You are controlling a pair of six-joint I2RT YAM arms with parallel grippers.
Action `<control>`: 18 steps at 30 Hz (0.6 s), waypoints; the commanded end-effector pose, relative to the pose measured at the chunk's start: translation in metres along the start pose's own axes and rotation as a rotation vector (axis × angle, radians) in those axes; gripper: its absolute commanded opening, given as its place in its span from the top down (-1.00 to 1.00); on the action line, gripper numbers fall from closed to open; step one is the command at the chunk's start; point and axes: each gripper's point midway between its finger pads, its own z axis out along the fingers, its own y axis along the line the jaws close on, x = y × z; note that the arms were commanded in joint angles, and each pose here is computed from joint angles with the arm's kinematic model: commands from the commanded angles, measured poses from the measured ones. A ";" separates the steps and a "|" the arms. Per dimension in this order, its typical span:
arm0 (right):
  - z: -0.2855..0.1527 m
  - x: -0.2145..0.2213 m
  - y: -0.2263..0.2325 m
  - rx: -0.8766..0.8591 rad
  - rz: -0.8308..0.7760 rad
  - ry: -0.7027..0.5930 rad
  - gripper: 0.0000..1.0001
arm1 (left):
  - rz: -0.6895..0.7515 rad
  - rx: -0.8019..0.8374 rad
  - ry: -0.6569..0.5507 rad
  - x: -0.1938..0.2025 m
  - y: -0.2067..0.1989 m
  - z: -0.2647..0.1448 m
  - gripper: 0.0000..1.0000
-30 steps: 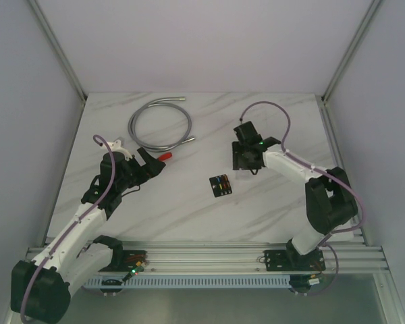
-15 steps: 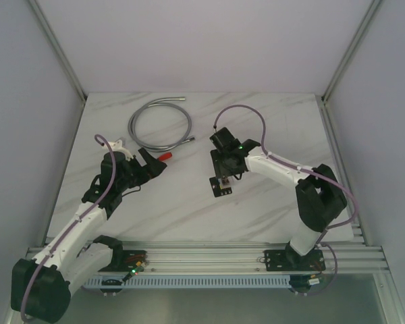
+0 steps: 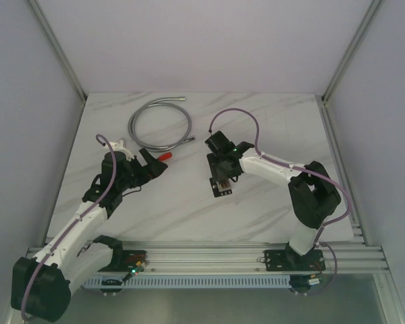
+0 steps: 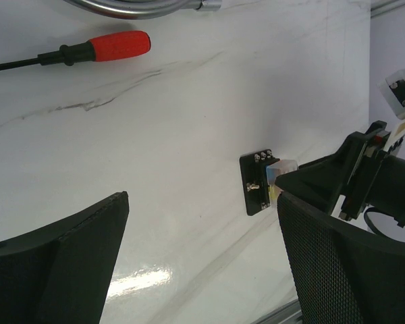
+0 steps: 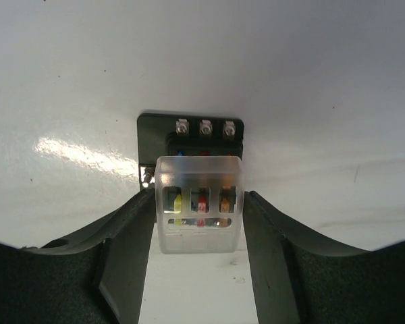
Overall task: Snap on the fuse box
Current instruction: Close the fuse box cover on the fuse box base.
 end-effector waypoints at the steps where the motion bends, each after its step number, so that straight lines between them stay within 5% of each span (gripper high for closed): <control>1: 0.011 0.005 -0.001 0.025 -0.019 0.017 0.26 | -0.005 0.037 -0.019 -0.010 -0.012 -0.002 -1.00; 10: 0.011 0.009 -0.003 0.034 -0.013 0.018 0.19 | -0.011 0.048 -0.004 -0.007 -0.014 0.000 -1.00; 18: 0.006 0.009 0.000 0.031 0.038 0.023 -0.17 | -0.020 0.064 0.005 -0.006 -0.018 0.000 -1.00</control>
